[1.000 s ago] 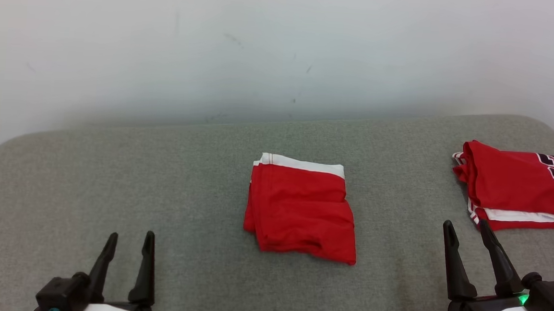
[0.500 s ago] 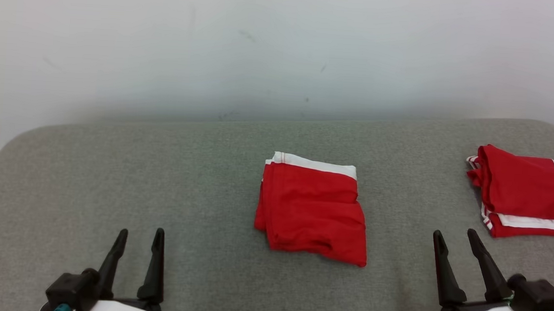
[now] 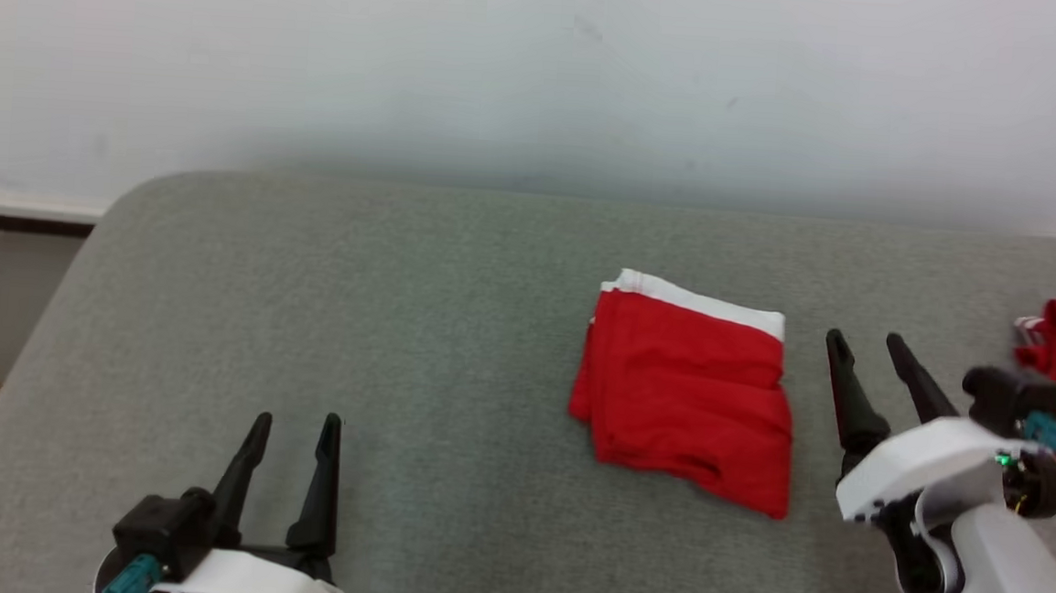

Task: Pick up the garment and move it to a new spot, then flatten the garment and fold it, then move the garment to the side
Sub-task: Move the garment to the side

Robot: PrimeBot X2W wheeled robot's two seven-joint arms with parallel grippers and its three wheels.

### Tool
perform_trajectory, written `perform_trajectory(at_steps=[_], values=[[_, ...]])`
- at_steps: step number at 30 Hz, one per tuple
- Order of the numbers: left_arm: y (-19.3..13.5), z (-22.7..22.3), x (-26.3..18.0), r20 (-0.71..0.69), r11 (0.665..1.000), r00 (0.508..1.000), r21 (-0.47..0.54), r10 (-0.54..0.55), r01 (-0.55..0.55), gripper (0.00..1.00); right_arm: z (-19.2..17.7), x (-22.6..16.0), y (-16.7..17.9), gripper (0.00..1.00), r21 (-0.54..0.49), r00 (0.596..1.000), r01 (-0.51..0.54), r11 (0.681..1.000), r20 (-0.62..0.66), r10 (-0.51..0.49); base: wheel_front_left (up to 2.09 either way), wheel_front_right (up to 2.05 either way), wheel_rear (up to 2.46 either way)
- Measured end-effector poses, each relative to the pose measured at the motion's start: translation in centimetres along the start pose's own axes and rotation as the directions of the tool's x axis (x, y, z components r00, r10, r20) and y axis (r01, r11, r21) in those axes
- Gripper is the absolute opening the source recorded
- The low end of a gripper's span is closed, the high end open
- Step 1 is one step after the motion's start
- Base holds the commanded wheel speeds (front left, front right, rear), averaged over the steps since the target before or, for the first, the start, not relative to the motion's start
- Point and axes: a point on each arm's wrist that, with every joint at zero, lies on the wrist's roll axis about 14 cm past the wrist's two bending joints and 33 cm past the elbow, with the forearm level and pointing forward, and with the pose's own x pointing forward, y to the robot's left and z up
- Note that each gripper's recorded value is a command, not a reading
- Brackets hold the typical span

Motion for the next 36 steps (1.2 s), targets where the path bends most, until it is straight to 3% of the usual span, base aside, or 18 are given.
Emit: perform_trajectory(at_steps=[7, 8, 10, 11, 13, 17, 22, 23, 24, 25, 27, 36], values=[[2.2, -0.1, -0.6, -0.008, 0.998, 0.998, 0.010, 0.065, -0.065, 1.00, -4.0, 4.0, -0.2, 1.00, 0.023, 0.968, 0.022, 0.999, -0.251, -0.015, 0.00, 0.00, 0.00], [2.8, -0.1, -0.7, -0.009, 0.997, 0.997, 0.011, 0.082, -0.082, 1.00, -5.9, 4.4, -0.6, 1.00, 0.019, 0.935, 0.039, 0.999, -0.353, -0.029, 0.00, 0.00, 0.00], [3.0, -0.2, -0.9, -0.013, 0.996, 0.996, 0.012, 0.090, -0.090, 1.00, -6.8, 4.5, -0.5, 1.00, 0.022, 0.918, 0.043, 0.999, -0.395, -0.031, 0.00, 0.00, 0.00], [3.5, -0.4, -1.1, -0.021, 0.994, 0.994, 0.014, 0.108, -0.107, 1.00, -9.0, 4.3, -0.5, 1.00, 0.030, 0.866, 0.057, 0.998, -0.498, -0.035, 0.00, 0.00, 0.00], [4.0, -0.6, -1.4, -0.028, 0.992, 0.992, 0.015, 0.123, -0.122, 1.00, -11.0, 3.7, -0.7, 1.00, 0.027, 0.811, 0.073, 0.997, -0.584, -0.043, 0.00, 0.00, 0.00], [4.5, -0.7, -1.5, -0.032, 0.990, 0.990, 0.015, 0.140, -0.140, 1.00, -12.6, 3.4, -0.4, 1.00, 0.049, 0.745, 0.096, 0.994, -0.666, -0.039, 0.00, 0.00, 0.00], [4.5, -0.8, -1.4, -0.033, 0.990, 0.990, 0.017, 0.139, -0.138, 1.00, -12.7, 3.8, 0.9, 1.00, 0.097, 0.745, 0.092, 0.991, -0.667, -0.004, 0.00, 0.00, 0.00], [4.4, -0.8, -1.3, -0.033, 0.990, 0.990, 0.016, 0.137, -0.137, 1.00, -12.7, 3.9, 1.3, 0.81, 0.105, 0.749, 0.087, 0.991, -0.662, 0.004, 0.00, 0.00, 0.00], [4.4, -0.8, -1.3, -0.033, 0.991, 0.990, 0.016, 0.135, -0.135, 1.00, -12.6, 4.0, 1.7, 0.48, 0.112, 0.753, 0.079, 0.991, -0.657, 0.014, 0.00, 0.00, 0.00], [4.3, -0.8, -1.2, -0.033, 0.991, 0.990, 0.014, 0.135, -0.135, 1.00, -12.4, 4.2, 2.1, 0.37, 0.123, 0.762, 0.072, 0.990, -0.647, 0.025, 0.00, 0.00, 0.00], [4.1, -0.8, -1.2, -0.033, 0.992, 0.991, 0.011, 0.130, -0.130, 1.00, -12.1, 4.3, 2.8, 0.00, 0.147, 0.775, 0.064, 0.987, -0.630, 0.043, 0.00, 0.00, 0.00], [2.7, -0.5, -0.6, -0.021, 0.996, 0.996, 0.001, 0.085, -0.085, 1.00, -9.6, 4.0, 2.3, 0.00, 0.135, 0.835, 0.058, 0.989, -0.550, 0.026, 0.00, 0.00, 0.00]])
